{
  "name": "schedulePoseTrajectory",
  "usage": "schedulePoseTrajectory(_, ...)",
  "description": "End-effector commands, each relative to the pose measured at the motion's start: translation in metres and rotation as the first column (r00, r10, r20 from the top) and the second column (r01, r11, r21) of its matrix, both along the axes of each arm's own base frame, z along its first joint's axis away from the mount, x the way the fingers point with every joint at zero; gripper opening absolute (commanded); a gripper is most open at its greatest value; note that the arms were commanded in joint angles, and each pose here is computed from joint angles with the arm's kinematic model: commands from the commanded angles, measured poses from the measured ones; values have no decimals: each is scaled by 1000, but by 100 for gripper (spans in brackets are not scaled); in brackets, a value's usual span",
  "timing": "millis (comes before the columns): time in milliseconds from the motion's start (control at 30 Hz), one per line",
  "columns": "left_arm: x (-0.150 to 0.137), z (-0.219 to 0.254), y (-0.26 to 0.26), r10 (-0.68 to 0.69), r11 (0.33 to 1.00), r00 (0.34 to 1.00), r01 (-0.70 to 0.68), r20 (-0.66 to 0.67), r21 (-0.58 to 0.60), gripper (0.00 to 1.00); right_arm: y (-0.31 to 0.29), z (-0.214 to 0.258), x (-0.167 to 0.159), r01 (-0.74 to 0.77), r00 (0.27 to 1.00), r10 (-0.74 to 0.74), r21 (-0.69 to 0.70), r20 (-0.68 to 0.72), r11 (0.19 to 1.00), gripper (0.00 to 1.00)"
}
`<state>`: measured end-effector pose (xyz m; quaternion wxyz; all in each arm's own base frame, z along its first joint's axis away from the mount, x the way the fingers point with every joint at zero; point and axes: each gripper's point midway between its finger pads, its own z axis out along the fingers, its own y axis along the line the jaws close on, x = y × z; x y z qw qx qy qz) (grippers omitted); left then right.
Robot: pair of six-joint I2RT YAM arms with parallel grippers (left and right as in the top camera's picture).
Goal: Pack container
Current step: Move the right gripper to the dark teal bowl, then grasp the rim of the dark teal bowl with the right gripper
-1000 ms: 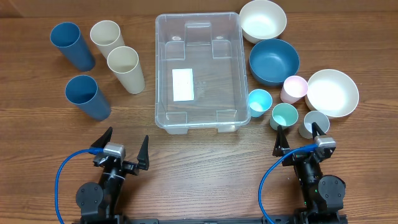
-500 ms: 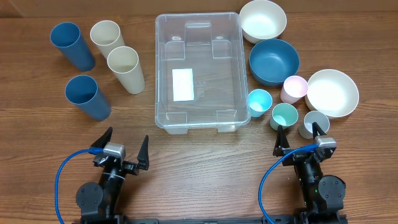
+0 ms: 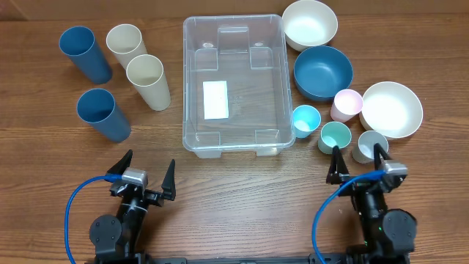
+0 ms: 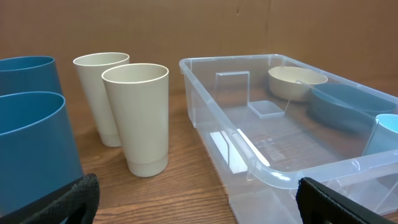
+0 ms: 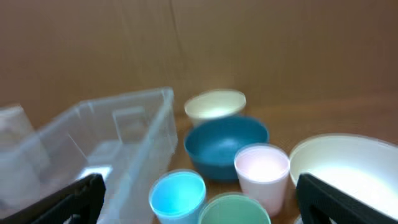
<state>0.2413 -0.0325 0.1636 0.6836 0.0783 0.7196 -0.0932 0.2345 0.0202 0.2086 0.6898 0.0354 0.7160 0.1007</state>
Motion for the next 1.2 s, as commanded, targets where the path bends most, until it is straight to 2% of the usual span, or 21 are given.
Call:
schedulePoseTrajectory(0, 0, 0, 2, 9, 1000, 1000, -9, 0, -13, 100, 1, 47, -8, -8, 1000, 8, 15, -4, 1000, 100)
schedulePoseTrajectory(67, 0, 0, 2, 9, 1000, 1000, -9, -1, -13, 100, 4, 54, -3, -19, 997, 20, 12, -80, 1000, 100)
schedulePoseTrajectory(167, 0, 0, 2, 9, 1000, 1000, -9, 0, -13, 100, 16, 64, 18, -81, 960, 85, 23, -267, 996, 100)
schedulePoseTrajectory(233, 0, 0, 2, 9, 1000, 1000, -9, -1, -13, 100, 26, 68, 33, -126, 911, 134, 46, -389, 991, 100)
schedulePoseTrajectory(300, 0, 0, 2, 9, 1000, 1000, -9, 0, -13, 100, 44, 75, 51, -204, 824, 228, 104, -519, 973, 100)
schedulePoseTrajectory(433, 0, 0, 2, 9, 1000, 1000, -9, 0, -13, 100, 67, 64, 73, -280, 706, 349, 210, -616, 937, 100)
schedulePoseTrajectory(567, 0, 0, 2, 9, 1000, 1000, -9, -1, -13, 100, 66, 26, 90, -281, 626, 334, 196, -705, 940, 100)
schedulePoseTrajectory(667, 0, 0, 2, 9, 1000, 1000, -9, 0, -13, 100, 49, 18, 108, -211, 628, 226, 116, -744, 970, 100)
schedulePoseTrajectory(867, 0, 0, 2, 9, 1000, 1000, -9, -1, -13, 100, 32, 35, 179, -162, 629, 99, -4, -771, 987, 100)
schedulePoseTrajectory(1000, 0, 0, 2, 9, 1000, 1000, -9, 0, -13, 100, 13, -2, 226, -132, 612, -8, -113, -791, 985, 100)
schedulePoseTrajectory(1167, 0, 0, 2, 9, 1000, 1000, -9, 0, -13, 100, -29, -22, 252, -49, 627, -64, -121, -777, 991, 100)
